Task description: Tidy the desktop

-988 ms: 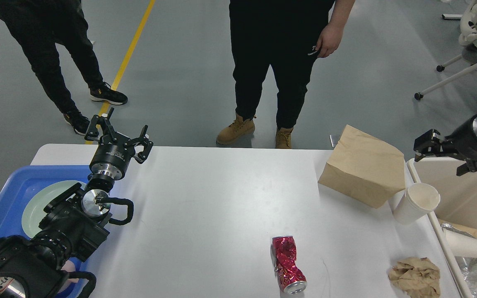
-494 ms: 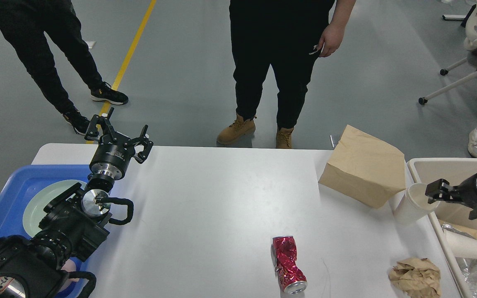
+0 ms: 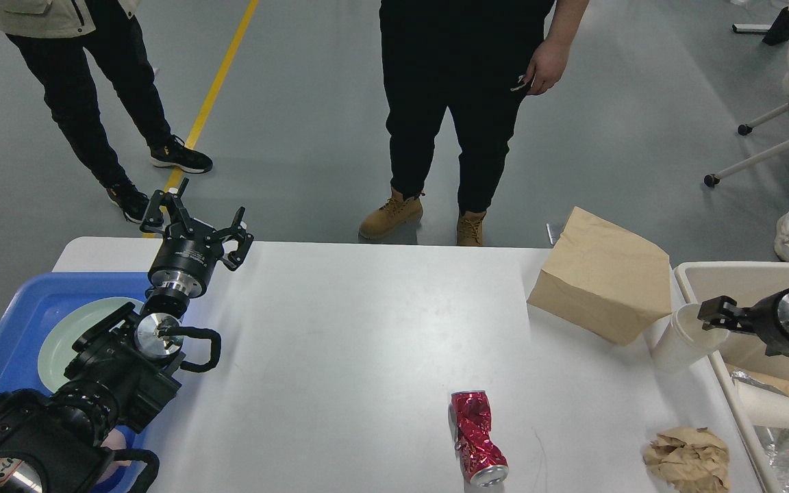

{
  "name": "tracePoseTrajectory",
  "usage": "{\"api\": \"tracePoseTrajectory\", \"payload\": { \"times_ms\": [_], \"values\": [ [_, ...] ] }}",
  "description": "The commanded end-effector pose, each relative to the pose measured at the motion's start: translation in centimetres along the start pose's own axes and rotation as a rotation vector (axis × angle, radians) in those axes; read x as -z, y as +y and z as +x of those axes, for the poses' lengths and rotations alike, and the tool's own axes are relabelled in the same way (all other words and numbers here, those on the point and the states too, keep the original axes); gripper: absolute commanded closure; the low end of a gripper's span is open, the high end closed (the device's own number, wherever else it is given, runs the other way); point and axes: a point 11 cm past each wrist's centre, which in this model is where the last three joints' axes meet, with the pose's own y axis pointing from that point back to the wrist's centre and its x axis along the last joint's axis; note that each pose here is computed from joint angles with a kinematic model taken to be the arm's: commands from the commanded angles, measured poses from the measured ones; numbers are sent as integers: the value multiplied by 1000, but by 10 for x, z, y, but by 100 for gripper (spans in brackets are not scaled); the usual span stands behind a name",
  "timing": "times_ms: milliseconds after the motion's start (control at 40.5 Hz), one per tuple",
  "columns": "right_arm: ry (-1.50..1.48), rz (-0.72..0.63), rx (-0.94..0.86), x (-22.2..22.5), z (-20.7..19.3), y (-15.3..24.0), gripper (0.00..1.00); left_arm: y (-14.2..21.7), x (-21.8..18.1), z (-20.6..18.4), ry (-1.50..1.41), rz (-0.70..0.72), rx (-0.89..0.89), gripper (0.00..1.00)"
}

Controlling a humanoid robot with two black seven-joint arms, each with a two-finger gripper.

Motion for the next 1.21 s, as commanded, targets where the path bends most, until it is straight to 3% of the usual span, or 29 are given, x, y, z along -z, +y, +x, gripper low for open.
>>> {"api": "tracePoseTrajectory", "payload": {
  "times_ms": [0,74,124,148,173,568,766,1186],
  "values": [
    [-9,7,12,0,-7,-4,38,0,0,0,0,0,0,4],
    [-10,6,21,0,-8,-5,70,0,0,0,0,0,0,4],
    [-10,5,22,-1,-9,-5,84,0,0,0,0,0,-1,4],
    [-10,4,25,-1,-10,-6,96,0,0,0,0,0,0,4],
    [-11,3,27,-2,-11,-6,100,0,0,0,0,0,-1,4],
    [-29,9,9,-4,2,4,100,0,0,0,0,0,-1,4],
    [-84,15,-28,-21,24,31,100,0,0,0,0,0,-1,4],
    [-192,268,-259,13,143,179,100,0,0,0,0,0,0,4]
  ]
}}
